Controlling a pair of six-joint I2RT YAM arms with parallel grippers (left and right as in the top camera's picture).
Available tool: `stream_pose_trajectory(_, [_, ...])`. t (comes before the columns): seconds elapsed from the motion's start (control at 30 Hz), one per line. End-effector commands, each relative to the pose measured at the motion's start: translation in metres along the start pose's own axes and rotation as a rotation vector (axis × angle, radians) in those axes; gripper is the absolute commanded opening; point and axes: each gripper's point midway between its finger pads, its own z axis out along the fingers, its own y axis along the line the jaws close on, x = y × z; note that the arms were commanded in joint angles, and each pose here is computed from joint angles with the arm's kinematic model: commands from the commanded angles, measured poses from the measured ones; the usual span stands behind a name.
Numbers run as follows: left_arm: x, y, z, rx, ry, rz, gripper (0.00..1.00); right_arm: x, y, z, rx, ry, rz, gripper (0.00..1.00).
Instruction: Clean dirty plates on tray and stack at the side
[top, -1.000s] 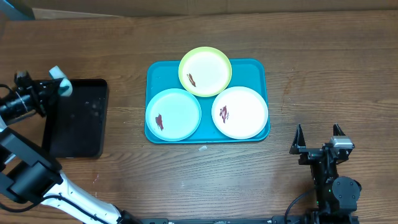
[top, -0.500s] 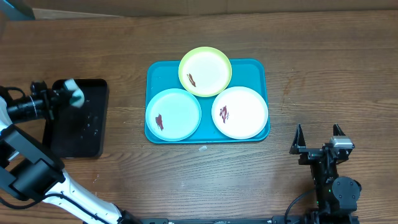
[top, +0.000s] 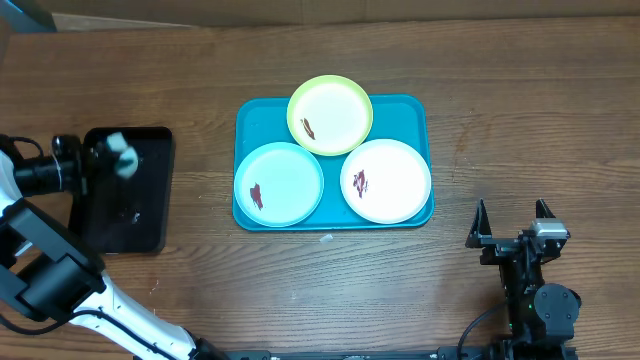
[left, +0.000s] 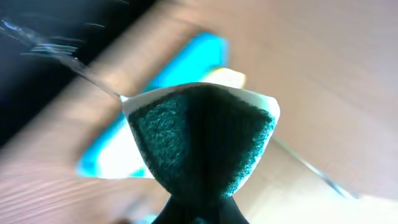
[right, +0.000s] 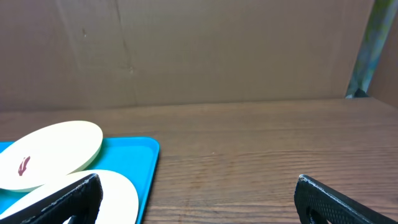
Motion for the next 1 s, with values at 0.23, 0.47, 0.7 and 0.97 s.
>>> stream_pose_trajectory(0.23, [-0.065,0.033,-0.006,-0.268,-0.227,0.214,0.04,0.002,0.001,0.0,-0.006,-0.004,-0.004,1.0])
stream_pose_trajectory(0.47, [-0.048,0.067,-0.005,-0.452,-0.207,0.008,0.04,0.002,0.001,0.0,-0.006,-0.004,-0.004,1.0])
stream_pose_trajectory(0.7, [0.004,-0.057,0.003,0.262,0.039,0.17,0.04,0.002,0.001,0.0,-0.006,-0.004,-0.004,1.0])
stream_pose_trajectory(0.97, [0.026,-0.09,-0.028,0.085,-0.054,0.329,0.04,0.002,0.001,0.0,-0.006,-0.004,-0.004,1.0])
